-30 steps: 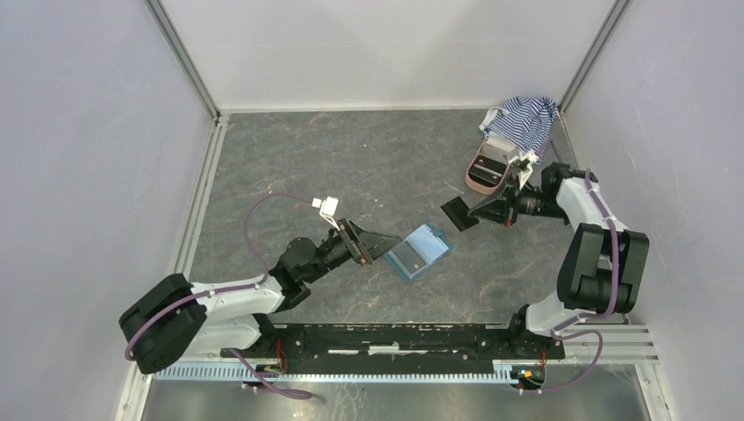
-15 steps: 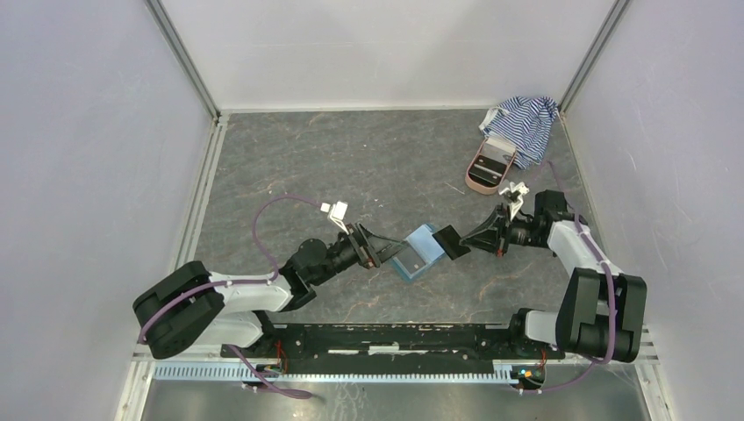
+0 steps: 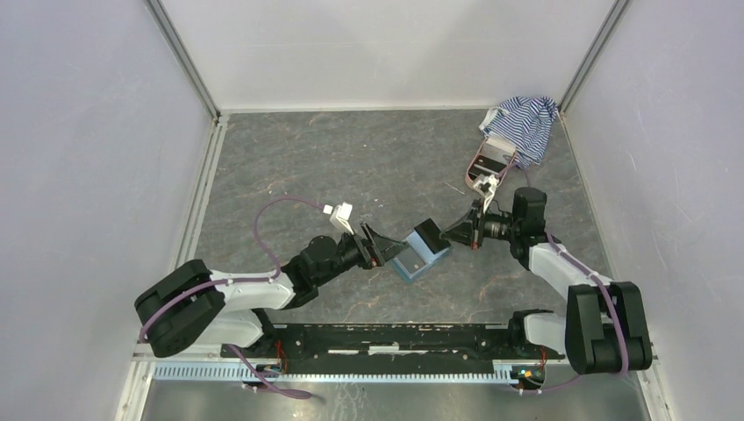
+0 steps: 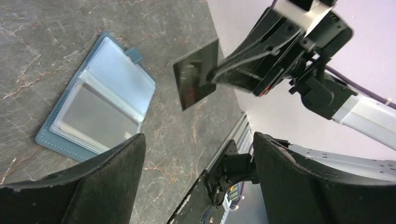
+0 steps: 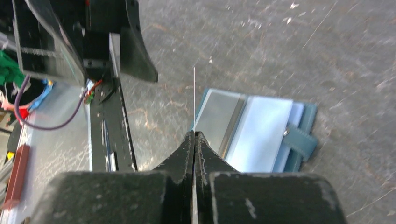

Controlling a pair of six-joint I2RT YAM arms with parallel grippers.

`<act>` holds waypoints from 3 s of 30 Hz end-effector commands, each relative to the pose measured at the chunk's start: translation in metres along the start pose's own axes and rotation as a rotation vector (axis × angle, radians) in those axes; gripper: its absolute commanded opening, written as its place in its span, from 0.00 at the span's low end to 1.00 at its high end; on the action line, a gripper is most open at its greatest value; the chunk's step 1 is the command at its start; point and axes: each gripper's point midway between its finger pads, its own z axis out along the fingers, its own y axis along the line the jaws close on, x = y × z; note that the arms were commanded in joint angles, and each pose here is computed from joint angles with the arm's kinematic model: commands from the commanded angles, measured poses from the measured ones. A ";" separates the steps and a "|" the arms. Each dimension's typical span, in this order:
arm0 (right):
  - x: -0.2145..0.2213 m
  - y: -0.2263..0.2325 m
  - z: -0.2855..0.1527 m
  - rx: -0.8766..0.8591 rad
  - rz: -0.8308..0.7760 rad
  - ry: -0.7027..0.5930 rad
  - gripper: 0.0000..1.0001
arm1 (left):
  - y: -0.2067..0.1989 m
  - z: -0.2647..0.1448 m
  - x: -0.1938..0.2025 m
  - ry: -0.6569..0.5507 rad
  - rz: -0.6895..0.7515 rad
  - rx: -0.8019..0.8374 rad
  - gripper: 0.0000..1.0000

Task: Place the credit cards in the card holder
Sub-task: Insert the credit card into the card holder.

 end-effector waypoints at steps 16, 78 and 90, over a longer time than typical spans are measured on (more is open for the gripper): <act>-0.016 -0.018 0.034 -0.006 0.166 -0.064 0.00 | 0.034 0.022 0.019 0.049 0.000 -0.111 0.65; 0.036 -0.065 0.034 0.084 0.386 0.023 0.00 | 0.071 0.049 0.052 0.170 0.003 -0.197 0.40; 0.022 -0.056 0.034 0.054 0.370 -0.018 0.00 | 0.086 0.044 0.058 0.183 0.009 -0.244 0.39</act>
